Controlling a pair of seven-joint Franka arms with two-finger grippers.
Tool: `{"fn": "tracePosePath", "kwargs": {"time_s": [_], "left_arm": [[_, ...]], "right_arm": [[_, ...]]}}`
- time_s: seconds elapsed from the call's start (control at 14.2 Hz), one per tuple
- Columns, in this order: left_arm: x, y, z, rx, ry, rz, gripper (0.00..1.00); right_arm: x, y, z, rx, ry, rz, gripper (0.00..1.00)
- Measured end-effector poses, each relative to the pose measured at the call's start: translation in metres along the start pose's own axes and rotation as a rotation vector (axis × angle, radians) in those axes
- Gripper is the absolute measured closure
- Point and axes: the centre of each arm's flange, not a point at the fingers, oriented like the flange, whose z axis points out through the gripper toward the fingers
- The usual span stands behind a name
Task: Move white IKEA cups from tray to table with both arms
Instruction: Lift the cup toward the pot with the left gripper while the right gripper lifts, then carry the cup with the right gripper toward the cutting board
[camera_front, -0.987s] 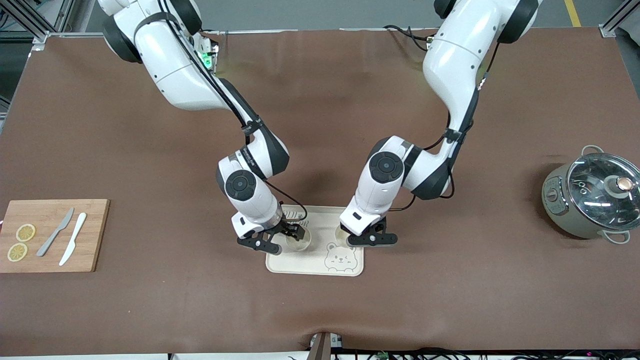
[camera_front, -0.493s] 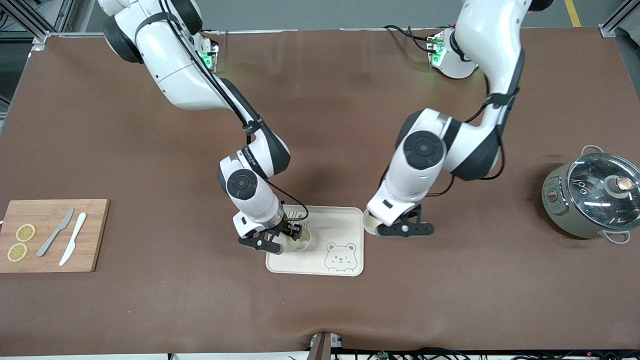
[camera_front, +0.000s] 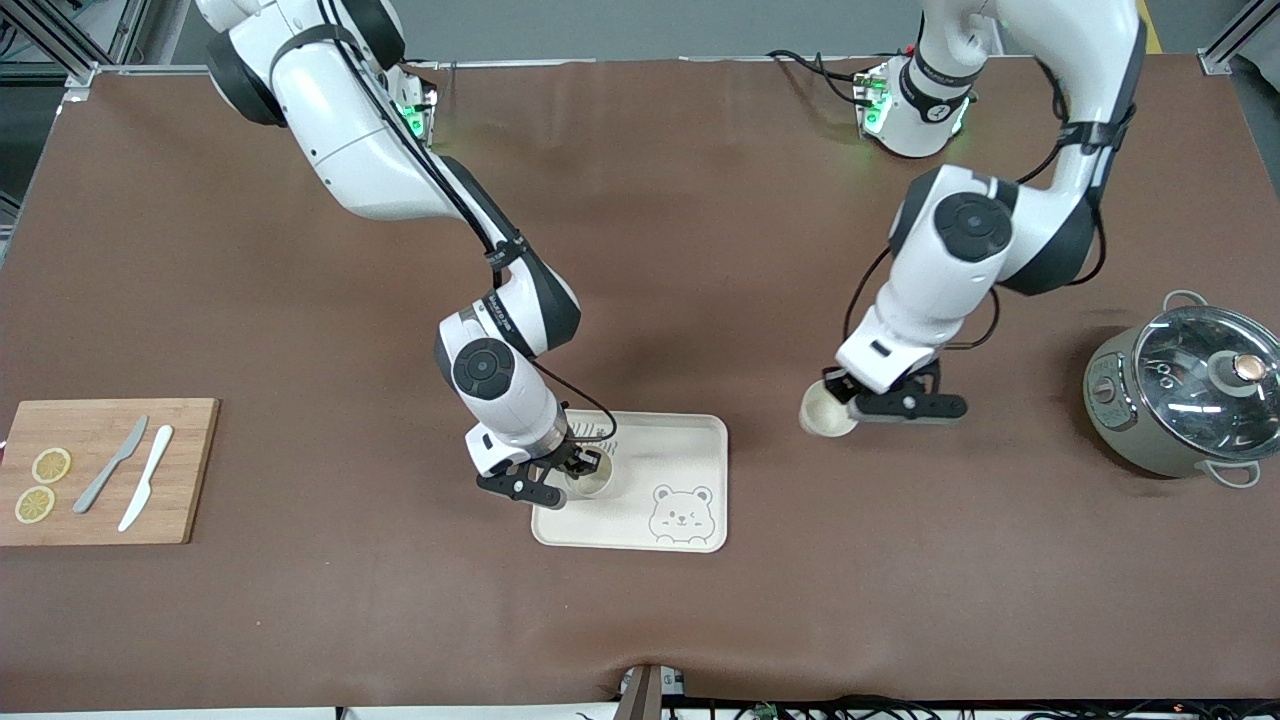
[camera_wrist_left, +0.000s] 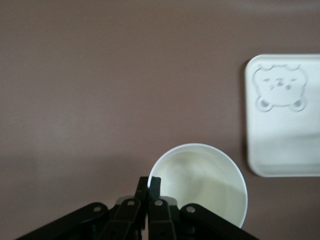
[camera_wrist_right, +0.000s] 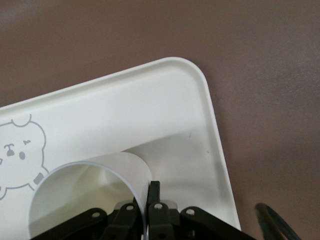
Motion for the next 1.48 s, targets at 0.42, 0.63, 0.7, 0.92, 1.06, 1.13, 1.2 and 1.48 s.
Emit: {"fn": "tracePosePath", "kwargs": {"time_s": [0.42,0.63,0.7,0.92,1.06,1.13,1.2,1.48], "left_arm": [[-0.055,-0.108,-0.025,0.026,0.006,0.063,0.97],[-0.082,-0.149,-0.021,-0.006,0.022,0.075,0.97],[-0.089,-0.162,-0.019,-0.014,0.023,0.081,0.97],[-0.107,-0.193,-0.016,-0.04,0.026,0.099,0.97],[-0.118,-0.204,-0.009,-0.04,0.054,0.114,0.97],[-0.124,-0.207,-0.004,-0.033,0.065,0.121,0.97],[-0.13,-0.208,0.001,-0.026,0.075,0.128,0.97],[-0.142,-0.21,0.017,-0.003,0.105,0.137,0.97]], "right_arm": [[0.0,0.0,0.0,0.0,0.001,0.0,0.96],[0.003,-0.002,-0.006,0.008,0.009,0.0,0.96],[0.004,-0.004,-0.011,0.009,0.011,0.0,0.96],[0.004,-0.006,-0.024,-0.013,-0.011,-0.002,0.96],[0.007,-0.009,-0.042,-0.017,-0.012,-0.003,0.96],[0.009,-0.009,-0.054,-0.026,-0.018,-0.002,0.96],[0.012,-0.009,-0.069,-0.034,-0.02,0.0,0.96],[0.043,0.023,-0.135,-0.078,-0.039,-0.037,0.96]]}}
